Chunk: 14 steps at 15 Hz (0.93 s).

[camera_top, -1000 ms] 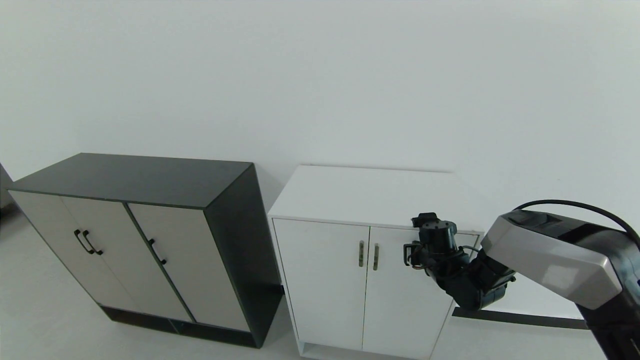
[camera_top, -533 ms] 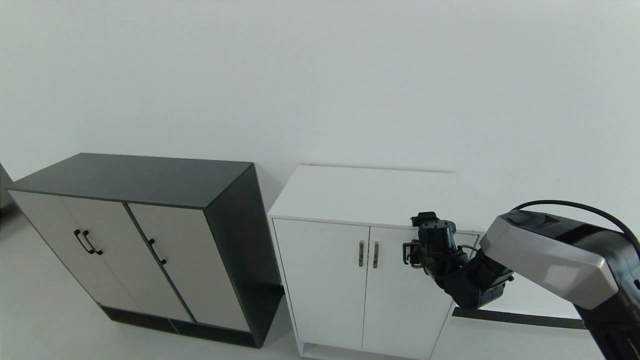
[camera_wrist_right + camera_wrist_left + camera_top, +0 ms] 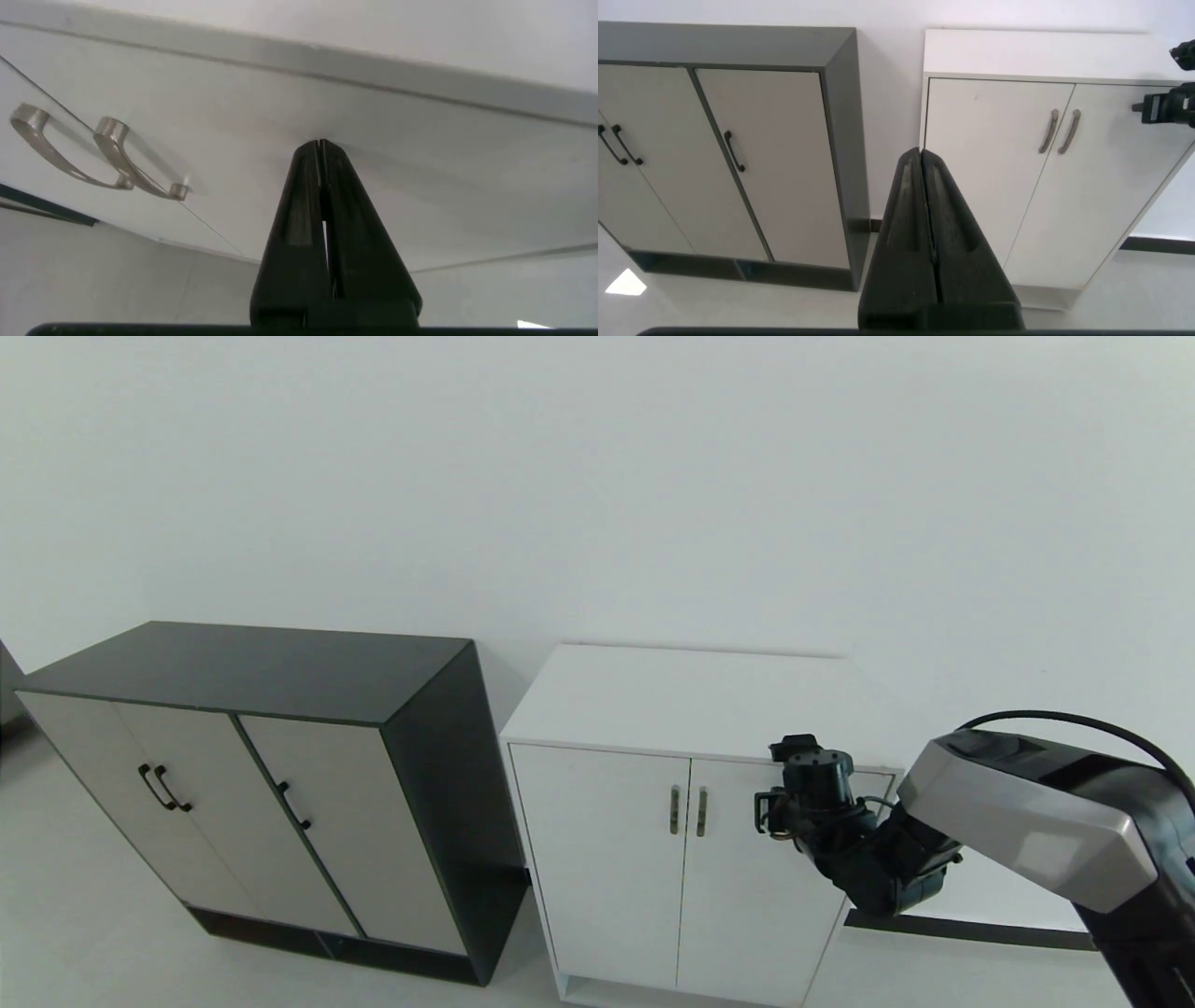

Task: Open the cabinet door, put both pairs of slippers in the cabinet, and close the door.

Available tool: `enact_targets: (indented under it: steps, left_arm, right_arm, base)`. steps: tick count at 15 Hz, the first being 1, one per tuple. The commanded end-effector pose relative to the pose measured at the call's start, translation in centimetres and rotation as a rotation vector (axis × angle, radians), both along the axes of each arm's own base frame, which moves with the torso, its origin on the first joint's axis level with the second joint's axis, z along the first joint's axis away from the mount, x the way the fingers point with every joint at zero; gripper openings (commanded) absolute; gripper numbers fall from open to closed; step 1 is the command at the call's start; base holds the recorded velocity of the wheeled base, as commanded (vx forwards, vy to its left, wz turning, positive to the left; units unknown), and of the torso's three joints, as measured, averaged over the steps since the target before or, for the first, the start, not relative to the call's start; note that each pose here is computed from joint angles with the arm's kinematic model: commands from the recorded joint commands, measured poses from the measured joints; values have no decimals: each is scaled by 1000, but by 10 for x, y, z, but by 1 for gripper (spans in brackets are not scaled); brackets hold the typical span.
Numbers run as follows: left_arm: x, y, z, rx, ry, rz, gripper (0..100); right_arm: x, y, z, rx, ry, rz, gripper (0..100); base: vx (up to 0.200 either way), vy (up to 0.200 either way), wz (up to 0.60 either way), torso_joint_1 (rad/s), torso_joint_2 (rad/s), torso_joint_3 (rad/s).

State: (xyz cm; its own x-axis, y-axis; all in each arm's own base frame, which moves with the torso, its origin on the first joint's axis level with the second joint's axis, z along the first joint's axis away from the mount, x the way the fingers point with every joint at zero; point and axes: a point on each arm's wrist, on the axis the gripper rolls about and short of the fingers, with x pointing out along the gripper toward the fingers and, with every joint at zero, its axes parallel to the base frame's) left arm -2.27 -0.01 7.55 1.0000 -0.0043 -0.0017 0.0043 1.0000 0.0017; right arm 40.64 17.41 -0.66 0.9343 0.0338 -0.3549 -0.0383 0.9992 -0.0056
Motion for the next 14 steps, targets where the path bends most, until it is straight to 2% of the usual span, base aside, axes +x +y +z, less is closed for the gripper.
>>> enact_targets:
  steps: [1, 4, 6, 9, 10, 14]
  left_arm:
    - [0, 0, 0, 0, 0, 1, 0]
    - [0, 0, 0, 0, 0, 1, 0]
    - [0, 0, 0, 0, 0, 0, 0]
    - [0, 0, 0, 0, 0, 1, 0]
    - [0, 0, 0, 0, 0, 1, 0]
    - [0, 0, 0, 0, 0, 1, 0]
  right_arm:
    - [-13, -3, 16, 9, -6, 3, 0]
    - [-43, -18, 37, 5, -25, -9, 0]
    - [-83, -43, 61, -12, -11, -27, 0]
    - [-122, -72, 76, -26, -17, -56, 0]
    - [-151, -91, 82, -46, -27, -75, 0]
    - [-239, -127, 97, -60, -53, -92, 0]
  base:
    - [0, 0, 0, 0, 0, 0]
    - [0, 0, 0, 0, 0, 0]
    - [0, 0, 0, 0, 0, 0]
    - [0, 0, 0, 0, 0, 0]
    - [0, 0, 0, 0, 0, 0]
    - [0, 0, 0, 0, 0, 0]
